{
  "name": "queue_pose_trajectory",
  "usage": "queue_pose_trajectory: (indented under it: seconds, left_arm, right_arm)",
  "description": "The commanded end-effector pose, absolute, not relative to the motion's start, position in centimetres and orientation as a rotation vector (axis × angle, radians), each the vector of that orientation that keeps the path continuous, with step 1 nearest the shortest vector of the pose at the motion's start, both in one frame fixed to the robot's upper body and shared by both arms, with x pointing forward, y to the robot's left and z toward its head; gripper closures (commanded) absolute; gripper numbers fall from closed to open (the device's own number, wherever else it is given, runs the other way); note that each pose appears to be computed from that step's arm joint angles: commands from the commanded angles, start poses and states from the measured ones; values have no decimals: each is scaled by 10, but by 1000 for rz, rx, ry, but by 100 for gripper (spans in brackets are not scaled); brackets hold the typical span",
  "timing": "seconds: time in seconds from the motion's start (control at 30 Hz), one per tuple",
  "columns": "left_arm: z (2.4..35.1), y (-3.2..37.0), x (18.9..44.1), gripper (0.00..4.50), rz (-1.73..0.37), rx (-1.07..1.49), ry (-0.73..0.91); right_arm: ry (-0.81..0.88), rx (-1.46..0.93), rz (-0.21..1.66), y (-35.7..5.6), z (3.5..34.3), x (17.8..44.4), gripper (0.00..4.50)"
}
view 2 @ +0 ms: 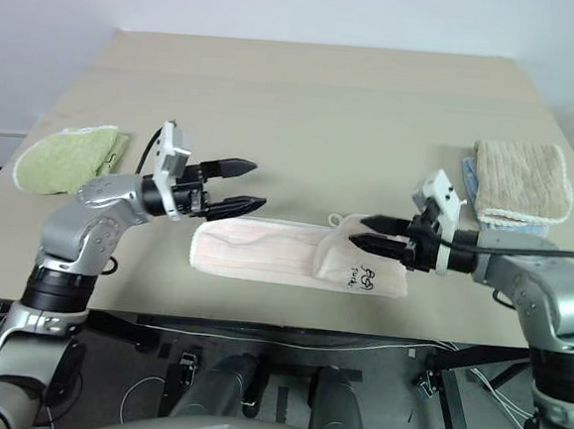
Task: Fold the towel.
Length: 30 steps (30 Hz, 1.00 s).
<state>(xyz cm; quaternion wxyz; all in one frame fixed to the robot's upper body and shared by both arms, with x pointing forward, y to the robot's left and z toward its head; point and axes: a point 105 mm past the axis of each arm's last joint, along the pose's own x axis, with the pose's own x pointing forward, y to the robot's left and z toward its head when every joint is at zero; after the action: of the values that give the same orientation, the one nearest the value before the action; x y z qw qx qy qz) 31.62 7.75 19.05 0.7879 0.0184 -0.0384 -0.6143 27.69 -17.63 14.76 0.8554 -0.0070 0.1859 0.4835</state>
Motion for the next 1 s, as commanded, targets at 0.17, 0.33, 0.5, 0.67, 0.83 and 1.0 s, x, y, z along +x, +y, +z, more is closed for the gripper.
queue_pose_trajectory:
  seconds: [0.17,0.33,0.5,0.67,0.83,1.0]
  left_arm:
    - [197,35,314,345,-1504,43,-110]
    - [193,3,313,447,-1582,37,-105]
    - [181,-32,312,447,-1605,154,-111]
    - [160,-56,306,447,-1633,237,-80]
    - [126,-59,309,447,-1576,347,45]
    - [103,-49,304,447,-1552,358,143]
  right_arm:
    - [191,25,854,-192,161,297,450]
    - [147,70,780,-199,159,301,450]
    - [161,114,718,-206,152,308,450]
    - [191,115,712,-199,139,308,450]
    - [202,103,708,-189,129,310,450]
    - [263,11,725,-180,109,305,450]
